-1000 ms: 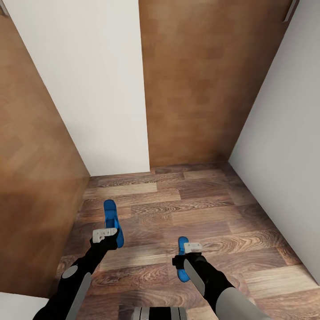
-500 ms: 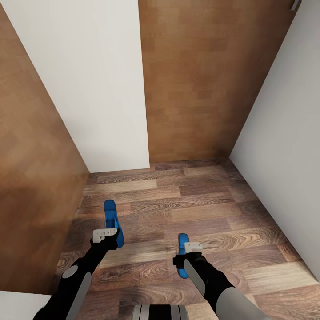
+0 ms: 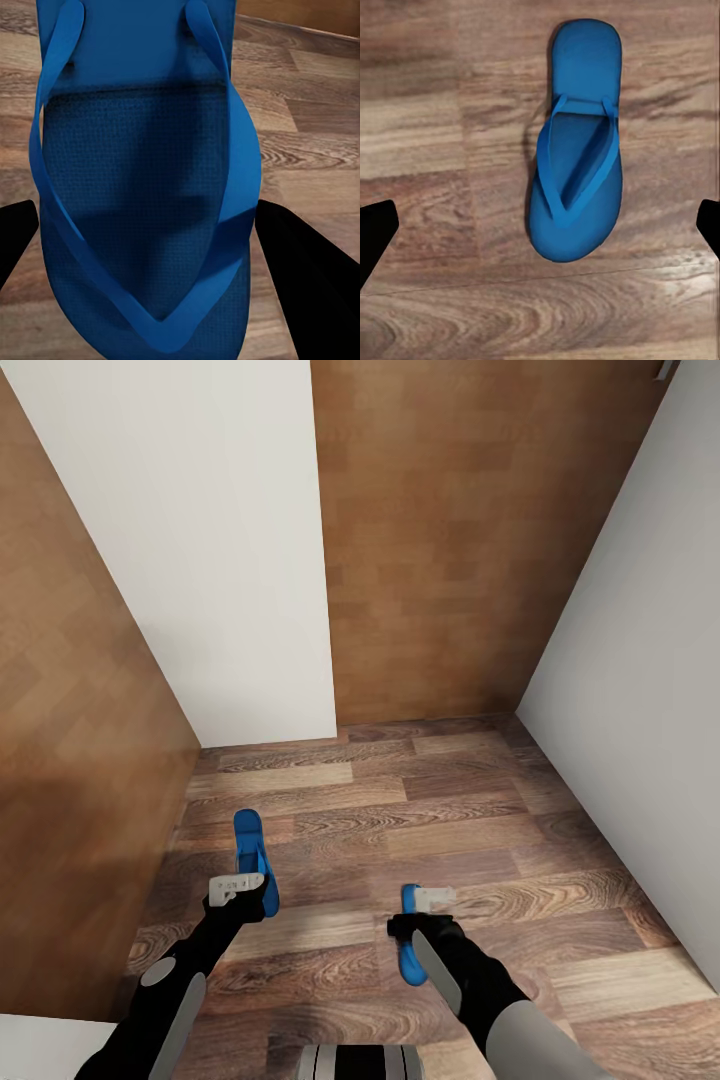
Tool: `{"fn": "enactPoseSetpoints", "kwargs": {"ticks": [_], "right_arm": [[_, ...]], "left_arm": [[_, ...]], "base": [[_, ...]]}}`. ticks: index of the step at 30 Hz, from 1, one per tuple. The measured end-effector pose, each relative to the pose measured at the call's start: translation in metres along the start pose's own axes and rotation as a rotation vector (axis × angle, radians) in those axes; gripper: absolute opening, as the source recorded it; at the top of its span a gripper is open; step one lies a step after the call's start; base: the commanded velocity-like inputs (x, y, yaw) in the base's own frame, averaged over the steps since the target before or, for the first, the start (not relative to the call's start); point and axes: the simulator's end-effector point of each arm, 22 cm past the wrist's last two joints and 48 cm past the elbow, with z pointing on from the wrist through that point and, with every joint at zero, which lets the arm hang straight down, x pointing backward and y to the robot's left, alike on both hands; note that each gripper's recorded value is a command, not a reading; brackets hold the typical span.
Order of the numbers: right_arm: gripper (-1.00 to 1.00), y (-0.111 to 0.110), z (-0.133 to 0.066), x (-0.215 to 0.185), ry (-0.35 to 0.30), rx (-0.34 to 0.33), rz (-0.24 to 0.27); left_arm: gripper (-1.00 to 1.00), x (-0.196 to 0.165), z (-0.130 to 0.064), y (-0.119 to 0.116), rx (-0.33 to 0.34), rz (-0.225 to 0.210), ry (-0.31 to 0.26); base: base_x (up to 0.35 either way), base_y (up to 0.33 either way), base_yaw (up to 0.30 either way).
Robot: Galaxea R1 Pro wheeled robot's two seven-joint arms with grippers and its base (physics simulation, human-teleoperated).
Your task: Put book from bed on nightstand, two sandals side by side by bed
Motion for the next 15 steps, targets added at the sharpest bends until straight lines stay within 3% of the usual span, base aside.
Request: {"fn": "enactPoseSetpoints", "kwargs": {"ticks": [7,15], "right_arm": [[1.00,-0.002,-0.009,-0.026,-0.059,0.024,0.009],[1.00,-0.004,-0.002,-0.018,-0.042,0.029,0.010]], "left_arm": [[-1.00,0.000,0.000,0.000,0.001,0.000,0.000],[-1.00,0.009,0.003,0.002,-0.003,-0.003,0.017]], "base": [[0.000,0.000,0.000],[0.000,0.000,0.000]]}}
